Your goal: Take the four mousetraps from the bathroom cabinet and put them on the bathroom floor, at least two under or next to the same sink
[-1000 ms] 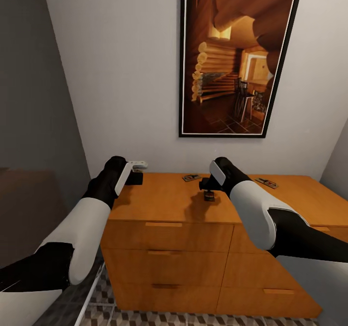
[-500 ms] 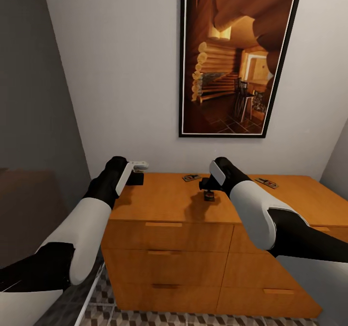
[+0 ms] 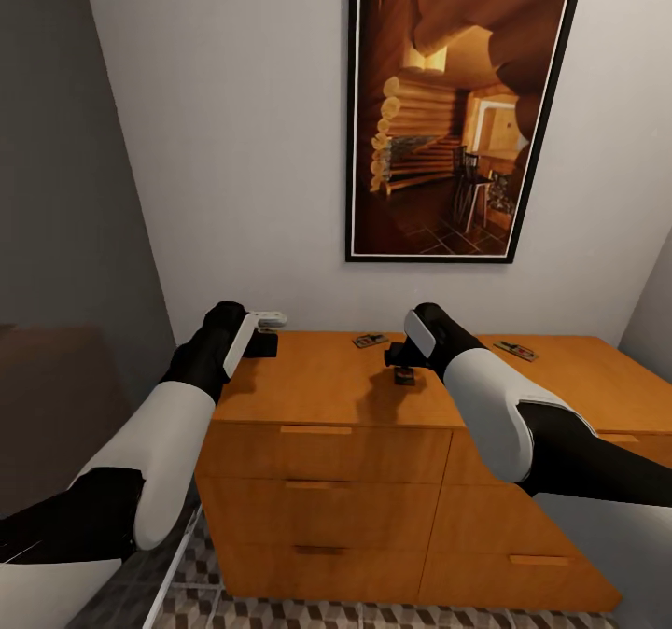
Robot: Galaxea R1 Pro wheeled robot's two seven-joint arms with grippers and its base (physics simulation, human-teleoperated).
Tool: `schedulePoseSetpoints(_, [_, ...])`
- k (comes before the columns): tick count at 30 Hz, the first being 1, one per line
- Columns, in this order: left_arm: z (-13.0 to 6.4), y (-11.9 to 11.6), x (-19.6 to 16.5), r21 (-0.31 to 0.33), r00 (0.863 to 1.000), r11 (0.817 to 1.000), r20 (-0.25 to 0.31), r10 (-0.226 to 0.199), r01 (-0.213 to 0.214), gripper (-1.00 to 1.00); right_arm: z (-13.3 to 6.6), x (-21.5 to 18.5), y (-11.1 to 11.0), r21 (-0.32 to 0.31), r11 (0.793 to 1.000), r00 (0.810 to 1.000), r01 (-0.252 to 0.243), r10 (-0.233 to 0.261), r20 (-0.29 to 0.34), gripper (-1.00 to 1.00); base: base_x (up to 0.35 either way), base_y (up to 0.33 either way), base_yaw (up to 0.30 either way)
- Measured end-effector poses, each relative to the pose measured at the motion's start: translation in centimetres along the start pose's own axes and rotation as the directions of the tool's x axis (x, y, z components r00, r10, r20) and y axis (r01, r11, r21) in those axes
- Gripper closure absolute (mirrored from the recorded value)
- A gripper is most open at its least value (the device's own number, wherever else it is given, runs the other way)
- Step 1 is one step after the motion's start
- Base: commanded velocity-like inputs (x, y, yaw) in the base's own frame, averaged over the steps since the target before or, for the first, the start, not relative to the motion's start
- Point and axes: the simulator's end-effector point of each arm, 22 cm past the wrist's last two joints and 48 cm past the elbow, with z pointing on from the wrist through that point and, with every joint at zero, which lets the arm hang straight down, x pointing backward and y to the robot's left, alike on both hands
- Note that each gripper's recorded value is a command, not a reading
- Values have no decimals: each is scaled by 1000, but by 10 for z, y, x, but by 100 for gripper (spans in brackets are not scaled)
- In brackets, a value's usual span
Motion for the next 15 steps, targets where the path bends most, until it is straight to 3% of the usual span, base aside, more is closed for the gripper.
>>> schedulePoseSetpoints(15, [0, 1, -1, -3, 1000, 1000, 2, 2, -2, 100, 0, 0, 0, -1, 1000, 1000, -1, 1, 0, -100, 0, 0, 0])
